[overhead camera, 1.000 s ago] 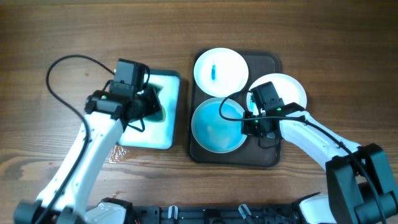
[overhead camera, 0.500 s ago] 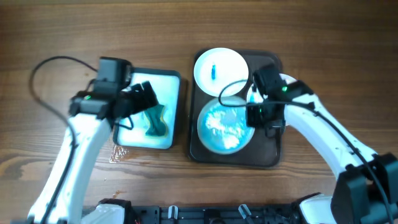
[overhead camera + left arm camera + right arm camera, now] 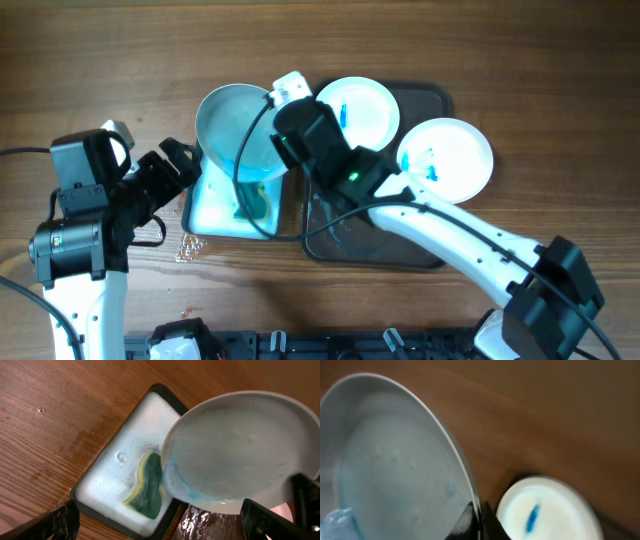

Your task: Clean dirty plates on tray and stack at the side

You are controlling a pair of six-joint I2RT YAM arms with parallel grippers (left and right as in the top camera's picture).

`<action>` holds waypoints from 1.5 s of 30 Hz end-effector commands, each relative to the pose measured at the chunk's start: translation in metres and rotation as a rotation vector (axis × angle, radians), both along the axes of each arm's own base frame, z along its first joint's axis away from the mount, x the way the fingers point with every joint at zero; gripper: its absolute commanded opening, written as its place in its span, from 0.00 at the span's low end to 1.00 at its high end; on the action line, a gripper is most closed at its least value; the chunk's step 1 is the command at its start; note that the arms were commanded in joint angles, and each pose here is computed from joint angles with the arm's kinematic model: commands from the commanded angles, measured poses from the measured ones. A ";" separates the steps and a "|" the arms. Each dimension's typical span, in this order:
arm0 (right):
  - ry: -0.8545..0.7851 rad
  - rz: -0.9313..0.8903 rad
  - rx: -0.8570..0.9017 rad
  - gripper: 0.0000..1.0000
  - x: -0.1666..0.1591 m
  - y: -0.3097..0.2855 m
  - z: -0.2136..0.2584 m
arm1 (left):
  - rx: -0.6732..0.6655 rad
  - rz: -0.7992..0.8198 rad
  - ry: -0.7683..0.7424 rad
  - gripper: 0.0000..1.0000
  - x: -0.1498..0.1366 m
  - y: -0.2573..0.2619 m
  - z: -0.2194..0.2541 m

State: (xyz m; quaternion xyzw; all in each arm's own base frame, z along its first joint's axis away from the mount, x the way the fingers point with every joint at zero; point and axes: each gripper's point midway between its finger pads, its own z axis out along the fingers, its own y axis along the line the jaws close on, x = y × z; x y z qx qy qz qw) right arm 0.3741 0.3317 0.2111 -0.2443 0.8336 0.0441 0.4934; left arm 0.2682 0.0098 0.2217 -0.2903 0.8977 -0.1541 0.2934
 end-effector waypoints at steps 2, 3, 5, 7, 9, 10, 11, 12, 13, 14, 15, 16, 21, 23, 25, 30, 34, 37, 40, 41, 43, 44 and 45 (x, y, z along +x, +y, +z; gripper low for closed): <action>-0.250 -0.059 -0.265 0.04 0.005 -0.010 0.037 | -0.012 -0.008 -0.019 1.00 -0.001 -0.002 0.008; -0.281 -0.065 -0.301 0.04 0.002 -0.009 0.043 | -0.012 -0.008 -0.019 1.00 -0.001 -0.002 0.008; -0.333 -0.063 -0.361 0.04 -0.007 -0.003 0.051 | -0.012 -0.008 -0.019 1.00 -0.001 -0.002 0.008; -0.377 -0.067 -0.406 0.04 -0.014 0.001 0.060 | -0.012 -0.008 -0.019 1.00 -0.001 -0.002 0.008; -0.393 -0.074 -0.418 0.04 -0.018 0.003 0.063 | -0.012 -0.008 -0.019 1.00 -0.001 -0.002 0.008; -0.396 -0.069 -0.423 0.04 -0.018 0.004 0.063 | -0.012 -0.008 -0.019 1.00 -0.001 -0.002 0.008; -0.397 -0.072 -0.421 0.04 -0.019 0.004 0.064 | -0.012 -0.008 -0.019 1.00 -0.001 -0.002 0.008; -0.401 -0.073 -0.418 0.04 -0.018 0.004 0.065 | -0.012 -0.008 -0.019 1.00 -0.001 -0.002 0.008; -0.402 -0.073 -0.417 0.04 -0.018 0.004 0.066 | -0.012 -0.008 -0.019 1.00 -0.001 -0.002 0.008; -0.406 -0.070 -0.422 0.04 -0.018 0.005 0.066 | -0.012 -0.008 -0.019 1.00 -0.001 -0.002 0.008; -0.410 -0.067 -0.428 0.04 -0.018 0.005 0.067 | -0.012 -0.008 -0.019 1.00 -0.001 -0.002 0.008; -0.411 -0.067 -0.427 0.04 -0.018 0.005 0.067 | -0.012 -0.008 -0.019 1.00 -0.001 -0.002 0.008; -0.438 -0.034 -0.488 0.04 -0.019 0.008 0.071 | -0.012 -0.008 -0.019 1.00 -0.001 -0.002 0.008; -0.488 -0.070 -0.509 0.04 -0.018 0.006 0.085 | -0.012 -0.008 -0.019 1.00 -0.001 -0.002 0.008; -0.529 -0.108 -0.524 0.04 -0.018 0.003 0.099 | -0.012 -0.008 -0.019 1.00 -0.001 -0.002 0.008; -0.554 -0.108 -0.513 0.04 -0.019 0.006 0.106 | -0.012 -0.008 -0.019 1.00 -0.001 -0.002 0.008; -0.555 -0.108 -0.512 0.04 -0.019 0.006 0.107 | -0.012 -0.008 -0.019 1.00 -0.001 -0.002 0.008; -0.555 -0.108 -0.512 0.04 -0.019 0.006 0.107 | -0.012 -0.008 -0.019 1.00 -0.001 -0.002 0.008; -0.555 -0.107 -0.511 0.04 -0.019 0.007 0.107 | -0.012 -0.008 -0.019 1.00 -0.001 -0.002 0.008; -0.555 -0.106 -0.511 0.04 -0.019 0.007 0.107 | -0.012 -0.008 -0.019 1.00 -0.001 -0.002 0.008; -0.555 -0.104 -0.510 0.04 -0.019 0.007 0.107 | -0.012 -0.008 -0.019 1.00 -0.001 -0.002 0.008; -0.555 -0.104 -0.510 0.04 -0.019 0.007 0.107 | -0.012 -0.008 -0.019 1.00 -0.001 -0.002 0.008; -0.555 -0.104 -0.510 0.04 -0.019 0.007 0.106 | -0.012 -0.008 -0.019 1.00 -0.001 -0.002 0.008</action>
